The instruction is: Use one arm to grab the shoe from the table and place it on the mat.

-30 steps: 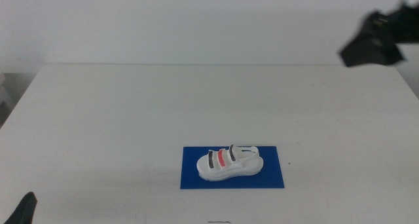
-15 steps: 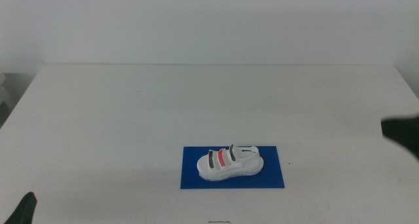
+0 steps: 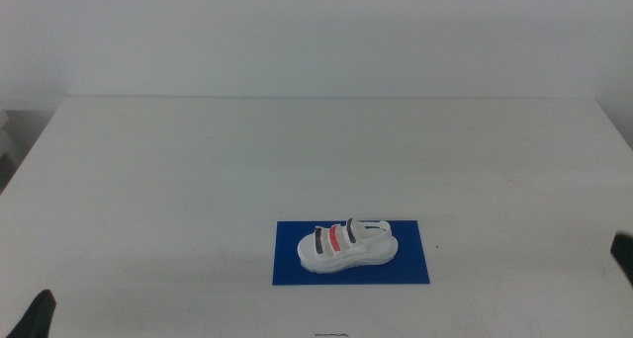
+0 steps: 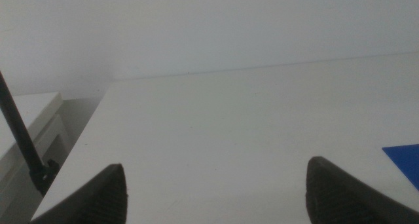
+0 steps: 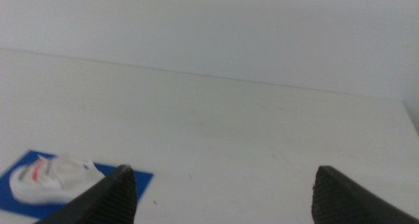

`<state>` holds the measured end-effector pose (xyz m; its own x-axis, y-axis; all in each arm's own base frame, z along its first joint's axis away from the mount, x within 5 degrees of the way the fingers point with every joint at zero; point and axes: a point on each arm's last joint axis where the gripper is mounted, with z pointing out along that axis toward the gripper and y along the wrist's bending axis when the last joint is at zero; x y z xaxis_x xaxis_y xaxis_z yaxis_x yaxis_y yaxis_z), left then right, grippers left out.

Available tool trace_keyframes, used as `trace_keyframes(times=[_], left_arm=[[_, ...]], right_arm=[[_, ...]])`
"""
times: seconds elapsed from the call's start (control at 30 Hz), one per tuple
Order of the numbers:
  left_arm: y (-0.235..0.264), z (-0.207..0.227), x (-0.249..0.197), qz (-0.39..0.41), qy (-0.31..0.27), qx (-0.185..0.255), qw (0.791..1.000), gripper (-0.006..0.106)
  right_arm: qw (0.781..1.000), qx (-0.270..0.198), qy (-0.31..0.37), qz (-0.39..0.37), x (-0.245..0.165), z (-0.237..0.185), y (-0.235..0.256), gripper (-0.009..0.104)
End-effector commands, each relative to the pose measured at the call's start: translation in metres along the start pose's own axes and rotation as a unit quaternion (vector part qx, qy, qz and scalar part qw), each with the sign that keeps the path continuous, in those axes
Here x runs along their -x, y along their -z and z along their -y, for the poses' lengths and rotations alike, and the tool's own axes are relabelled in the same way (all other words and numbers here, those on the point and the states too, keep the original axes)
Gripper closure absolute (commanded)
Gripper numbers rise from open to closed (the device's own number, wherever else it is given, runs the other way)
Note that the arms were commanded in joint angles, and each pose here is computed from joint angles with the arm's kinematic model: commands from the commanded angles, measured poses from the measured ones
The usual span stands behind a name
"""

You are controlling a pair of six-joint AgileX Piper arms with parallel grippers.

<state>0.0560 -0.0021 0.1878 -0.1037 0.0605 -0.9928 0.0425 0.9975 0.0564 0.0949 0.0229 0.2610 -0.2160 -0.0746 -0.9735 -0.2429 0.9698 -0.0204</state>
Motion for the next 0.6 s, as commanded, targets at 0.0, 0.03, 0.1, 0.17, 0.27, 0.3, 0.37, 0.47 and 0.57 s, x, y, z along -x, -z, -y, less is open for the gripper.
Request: trace_keyframes(times=[0.0,0.03,0.1,0.17,0.27,0.3,0.37,0.47,0.57], left_arm=[[0.002,0.0,0.01,0.052,0.009,0.001,0.999,0.007],[0.002,0.0,0.01,0.052,0.009,0.001,0.999,0.007],[0.002,0.0,0.01,0.052,0.009,0.001,0.999,0.007],[0.002,0.0,0.01,0.052,0.009,0.001,0.999,0.007],[0.002,0.0,0.01,0.052,0.009,0.001,0.999,0.007],[0.002,0.0,0.01,0.052,0.009,0.001,0.999,0.007],[0.002,0.0,0.01,0.052,0.009,0.001,0.999,0.007],[0.002,0.0,0.01,0.052,0.009,0.001,0.999,0.007],[0.002,0.0,0.01,0.052,0.009,0.001,0.999,0.007]], right_arm=[[0.998,-0.017,0.025,0.056,0.002,0.002,0.006,0.015],[0.998,-0.017,0.03,0.052,-0.005,0.002,0.007,0.015],[0.998,-0.017,0.036,0.048,-0.019,0.002,0.009,0.015],[0.998,-0.017,0.035,0.047,-0.031,0.001,0.011,0.015],[0.998,-0.018,0.035,0.052,-0.05,0.0,0.015,0.015],[0.998,-0.018,0.035,0.053,-0.056,0.0,0.016,0.015],[0.998,-0.017,0.036,0.051,-0.068,0.0,0.016,0.015],[0.998,-0.013,0.037,0.039,-0.075,-0.001,0.018,0.015],[0.998,-0.013,0.037,0.055,-0.074,-0.001,0.021,0.015]])
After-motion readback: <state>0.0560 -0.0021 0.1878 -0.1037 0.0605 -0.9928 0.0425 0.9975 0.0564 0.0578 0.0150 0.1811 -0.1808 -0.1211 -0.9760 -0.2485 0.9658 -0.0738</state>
